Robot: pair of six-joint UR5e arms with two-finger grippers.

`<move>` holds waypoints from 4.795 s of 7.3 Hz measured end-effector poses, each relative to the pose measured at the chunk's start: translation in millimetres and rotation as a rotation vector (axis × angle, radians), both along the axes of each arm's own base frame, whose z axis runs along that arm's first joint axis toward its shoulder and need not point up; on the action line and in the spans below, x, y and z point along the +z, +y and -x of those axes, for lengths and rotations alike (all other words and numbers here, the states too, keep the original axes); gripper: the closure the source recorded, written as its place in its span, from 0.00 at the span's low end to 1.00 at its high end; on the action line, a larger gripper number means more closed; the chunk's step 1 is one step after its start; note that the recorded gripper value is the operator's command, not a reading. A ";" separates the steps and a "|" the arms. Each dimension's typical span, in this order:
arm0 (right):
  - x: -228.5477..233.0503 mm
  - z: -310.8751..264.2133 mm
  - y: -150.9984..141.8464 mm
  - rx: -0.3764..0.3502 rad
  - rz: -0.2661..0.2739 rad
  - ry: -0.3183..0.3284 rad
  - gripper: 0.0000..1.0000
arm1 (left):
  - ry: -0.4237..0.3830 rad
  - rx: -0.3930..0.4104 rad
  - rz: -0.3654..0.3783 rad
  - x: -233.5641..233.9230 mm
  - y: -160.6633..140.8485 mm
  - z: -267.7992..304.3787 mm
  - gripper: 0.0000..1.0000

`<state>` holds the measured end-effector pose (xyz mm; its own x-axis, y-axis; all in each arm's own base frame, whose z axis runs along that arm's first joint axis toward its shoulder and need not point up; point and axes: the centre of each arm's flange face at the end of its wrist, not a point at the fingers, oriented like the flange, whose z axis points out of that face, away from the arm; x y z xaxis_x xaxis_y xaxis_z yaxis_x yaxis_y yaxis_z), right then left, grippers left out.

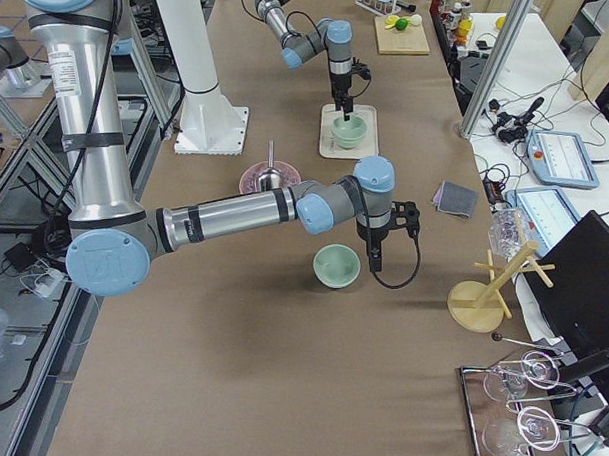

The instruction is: Stack green bowls together

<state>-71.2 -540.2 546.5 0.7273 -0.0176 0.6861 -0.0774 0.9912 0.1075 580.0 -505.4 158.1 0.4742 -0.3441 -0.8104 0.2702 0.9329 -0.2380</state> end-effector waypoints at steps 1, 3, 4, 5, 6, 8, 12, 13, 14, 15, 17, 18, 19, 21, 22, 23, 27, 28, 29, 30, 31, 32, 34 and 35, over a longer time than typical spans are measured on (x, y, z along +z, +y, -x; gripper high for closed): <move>0.0 0.1 0.0 0.000 0.000 0.001 0.00 | 0.031 0.015 0.014 -4.2 -5.7 20.7 0.01; -2.9 1.0 -1.2 0.019 0.012 -0.004 0.00 | 0.056 0.056 -0.015 15.2 -2.7 81.9 0.01; -6.0 3.0 -3.0 0.032 0.022 -0.008 0.00 | 0.027 0.087 -0.065 29.0 7.7 118.5 0.01; -8.0 7.8 -3.6 0.041 0.034 -0.011 0.00 | -0.015 0.115 -0.110 34.4 15.4 153.6 0.01; -9.3 16.9 -3.7 0.049 0.048 -0.008 0.00 | -0.056 0.136 -0.151 38.3 17.4 186.7 0.01; -8.1 35.8 -1.9 0.053 0.061 0.014 0.01 | -0.110 0.187 -0.222 69.3 8.3 249.0 0.01; 24.7 44.0 23.4 0.034 0.071 0.033 0.06 | -0.148 0.313 -0.360 179.6 -22.8 402.0 0.01; 39.3 42.6 33.4 0.032 0.061 0.028 0.10 | -0.149 0.322 -0.373 192.7 -22.9 419.9 0.01; 50.1 42.4 40.2 0.031 0.060 0.026 0.15 | -0.145 0.326 -0.376 198.2 -22.1 427.8 0.01; 57.4 42.9 45.4 0.029 0.061 0.025 0.17 | -0.144 0.327 -0.376 202.8 -20.5 433.2 0.01; 78.4 45.0 53.7 0.026 0.048 0.013 0.21 | -0.161 0.357 -0.403 226.5 -15.1 452.2 0.01; 92.3 48.6 56.2 0.034 0.042 -0.001 0.27 | -0.175 0.373 -0.422 242.8 -13.3 468.2 0.01; 102.4 53.7 59.2 0.042 0.041 -0.013 0.32 | -0.189 0.389 -0.436 260.2 -9.8 484.4 0.01; 111.7 58.5 66.1 0.046 0.048 -0.023 0.59 | -0.207 0.410 -0.452 286.2 -1.8 508.9 0.01; 112.2 59.5 67.8 0.046 0.051 -0.026 0.77 | -0.210 0.413 -0.452 291.4 -0.3 512.9 0.01; 111.7 60.3 68.8 0.047 0.054 -0.030 0.89 | -0.211 0.415 -0.449 294.4 0.0 514.0 0.01; 107.0 64.8 69.9 0.038 0.050 -0.037 1.00 | -0.211 0.415 -0.444 295.5 -0.4 513.2 0.01; 104.1 66.6 69.7 0.034 0.046 -0.040 1.00 | -0.206 0.415 -0.443 295.5 -0.2 512.9 0.01; 96.1 67.9 68.5 0.032 0.035 -0.047 1.00 | -0.189 0.417 -0.442 294.6 0.4 511.8 0.01; 85.7 69.6 66.1 0.028 0.024 -0.058 1.00 | -0.168 0.419 -0.442 293.2 1.2 510.6 0.01; 74.0 73.6 60.6 0.020 0.016 -0.076 1.00 | -0.155 0.421 -0.439 294.0 1.9 510.3 0.01; 59.6 79.7 50.0 0.014 0.014 -0.089 1.00 | -0.151 0.422 -0.434 297.2 2.3 510.9 0.01; 19.6 94.2 17.3 0.013 0.025 -0.091 1.00 | -0.157 0.428 -0.438 309.1 4.9 519.7 0.01; -5.1 100.2 3.0 0.014 0.032 -0.088 1.00 | -0.169 0.430 -0.454 318.9 6.3 535.4 0.01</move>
